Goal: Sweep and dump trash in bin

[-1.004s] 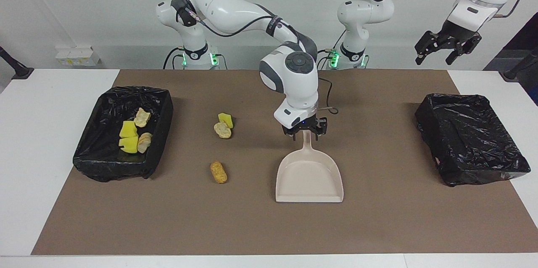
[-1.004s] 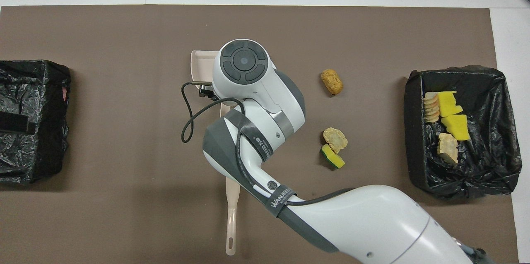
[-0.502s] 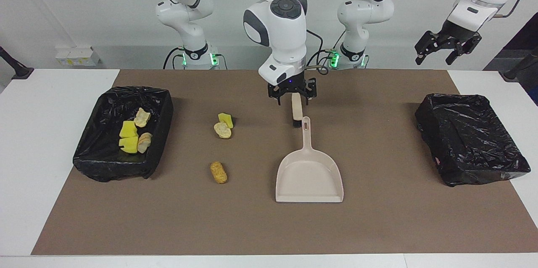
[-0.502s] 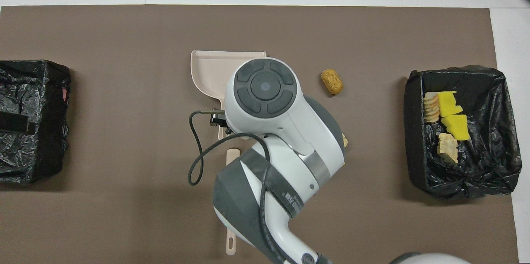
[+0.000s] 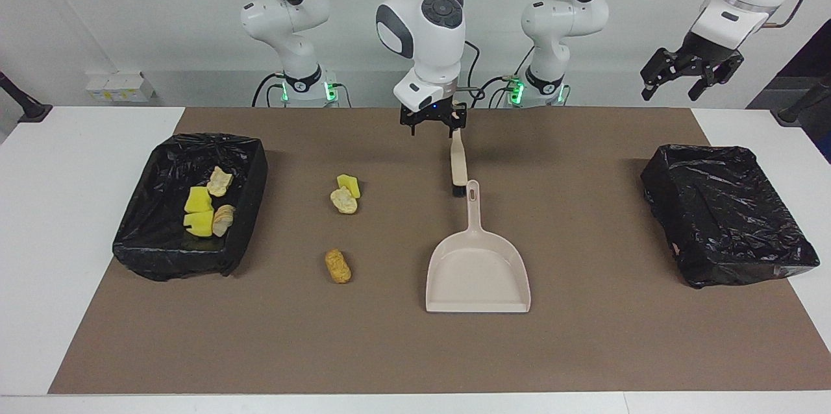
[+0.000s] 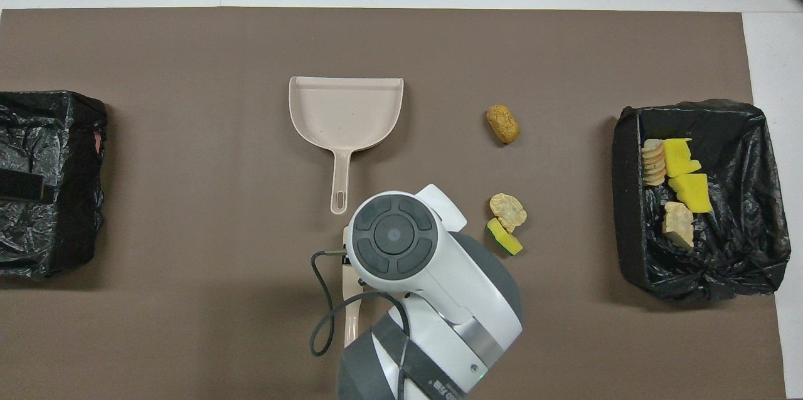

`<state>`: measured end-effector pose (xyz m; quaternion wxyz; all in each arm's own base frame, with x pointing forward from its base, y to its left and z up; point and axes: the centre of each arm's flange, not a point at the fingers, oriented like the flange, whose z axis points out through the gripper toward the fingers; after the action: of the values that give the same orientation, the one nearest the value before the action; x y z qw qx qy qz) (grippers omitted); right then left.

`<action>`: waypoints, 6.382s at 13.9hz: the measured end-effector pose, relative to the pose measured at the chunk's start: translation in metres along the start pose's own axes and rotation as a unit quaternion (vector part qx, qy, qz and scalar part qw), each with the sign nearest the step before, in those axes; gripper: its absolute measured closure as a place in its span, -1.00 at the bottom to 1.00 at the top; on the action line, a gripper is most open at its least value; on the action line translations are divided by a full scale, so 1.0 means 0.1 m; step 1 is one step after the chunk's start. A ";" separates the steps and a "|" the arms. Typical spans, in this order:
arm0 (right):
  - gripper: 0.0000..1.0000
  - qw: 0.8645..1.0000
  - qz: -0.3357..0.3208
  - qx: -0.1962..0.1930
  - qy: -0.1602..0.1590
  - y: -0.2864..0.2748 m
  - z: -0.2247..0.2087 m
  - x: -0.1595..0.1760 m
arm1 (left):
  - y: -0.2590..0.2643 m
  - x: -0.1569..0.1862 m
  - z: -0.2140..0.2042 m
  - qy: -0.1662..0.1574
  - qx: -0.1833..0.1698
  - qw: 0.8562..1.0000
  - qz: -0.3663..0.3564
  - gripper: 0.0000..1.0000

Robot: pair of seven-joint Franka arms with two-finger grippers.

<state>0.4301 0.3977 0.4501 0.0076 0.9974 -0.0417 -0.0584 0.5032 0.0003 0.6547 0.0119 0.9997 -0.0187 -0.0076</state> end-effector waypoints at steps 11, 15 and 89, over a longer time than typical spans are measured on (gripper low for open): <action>-0.92 1.000 -0.017 -0.013 -0.001 -0.19 0.99 -0.89 | 0.00 0.00 0.02 -0.002 0.000 1.000 0.000 -1.00; -0.96 1.000 -0.023 0.012 0.015 -0.29 0.99 -0.89 | 0.00 0.00 0.02 -0.002 0.000 1.000 0.000 -1.00; 0.50 0.984 0.030 -0.141 -0.105 2.00 0.78 -0.12 | 3.20 0.39 2.95 0.029 -0.033 0.997 0.071 0.34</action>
<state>0.3925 0.1986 0.3779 0.1456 0.9729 -0.0640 -0.1677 0.5259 -0.3279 0.3670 0.0458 0.9947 -0.0892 0.0212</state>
